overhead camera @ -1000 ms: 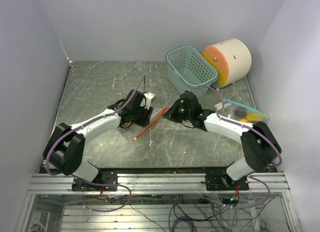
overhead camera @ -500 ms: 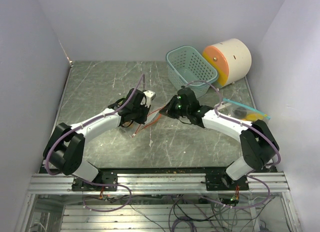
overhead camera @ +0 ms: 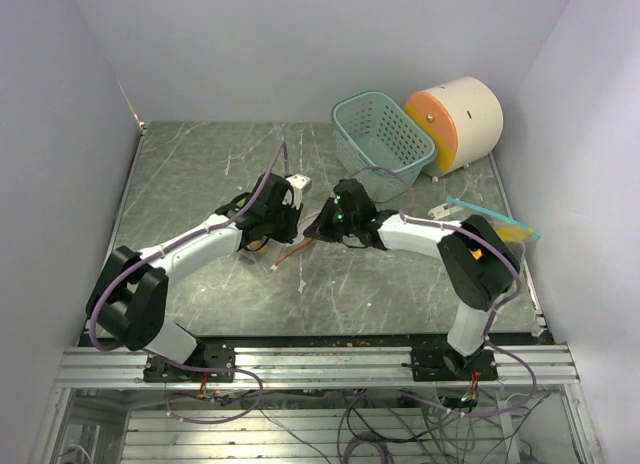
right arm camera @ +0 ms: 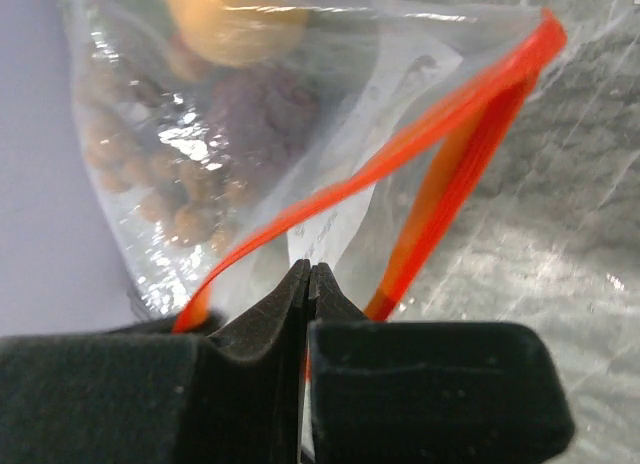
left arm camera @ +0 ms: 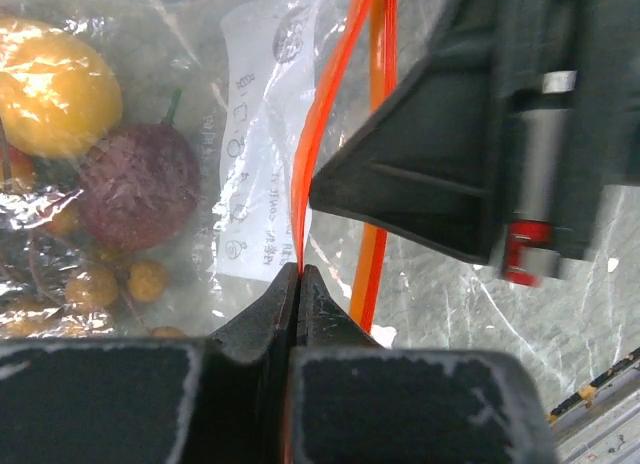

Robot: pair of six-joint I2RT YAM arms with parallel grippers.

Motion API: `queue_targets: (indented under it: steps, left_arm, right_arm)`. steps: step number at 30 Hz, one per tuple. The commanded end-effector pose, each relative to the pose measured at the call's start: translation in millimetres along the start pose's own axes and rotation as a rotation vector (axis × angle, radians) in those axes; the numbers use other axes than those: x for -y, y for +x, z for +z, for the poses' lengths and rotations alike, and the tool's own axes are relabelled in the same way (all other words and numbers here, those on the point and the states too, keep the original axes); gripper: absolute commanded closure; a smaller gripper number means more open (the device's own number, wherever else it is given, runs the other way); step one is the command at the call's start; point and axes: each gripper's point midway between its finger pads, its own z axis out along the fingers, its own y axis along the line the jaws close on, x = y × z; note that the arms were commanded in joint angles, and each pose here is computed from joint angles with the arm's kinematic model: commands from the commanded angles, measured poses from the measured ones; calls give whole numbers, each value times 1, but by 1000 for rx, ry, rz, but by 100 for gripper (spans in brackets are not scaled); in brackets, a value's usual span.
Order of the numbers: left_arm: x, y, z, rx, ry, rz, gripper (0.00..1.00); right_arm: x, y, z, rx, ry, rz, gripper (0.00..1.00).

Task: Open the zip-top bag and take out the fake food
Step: Open the zipper of the food storage bag at the center of the board.

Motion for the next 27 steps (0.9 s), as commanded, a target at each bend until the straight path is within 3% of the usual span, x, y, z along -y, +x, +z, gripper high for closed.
queue_targets:
  steps: [1,12,17,20,22,25,27]
  left_arm:
    - [14,-42,-16,124,32,-3,93]
    - [25,-99,-68,298,41,-66,93]
    - [24,-95,-63,285,37,-72,91]
    - [20,-86,-55,253,20,-62,75]
    - [17,-84,-54,247,2,-60,59]
    - [8,-85,-57,258,-47,-78,25]
    - [1,-85,-59,267,-85,-87,8]
  right_arm:
    - [4,2,24,-23,-9,-23,100]
    - [39,-1,42,-15,105,-19,100]
    - [37,-10,41,2,92,-26,100]
    - [27,-13,40,4,62,-48,100]
    - [18,-16,37,12,38,-71,100]
    - [-1,-23,30,34,-26,-115,100]
    - [-13,-26,27,41,-75,-140,100]
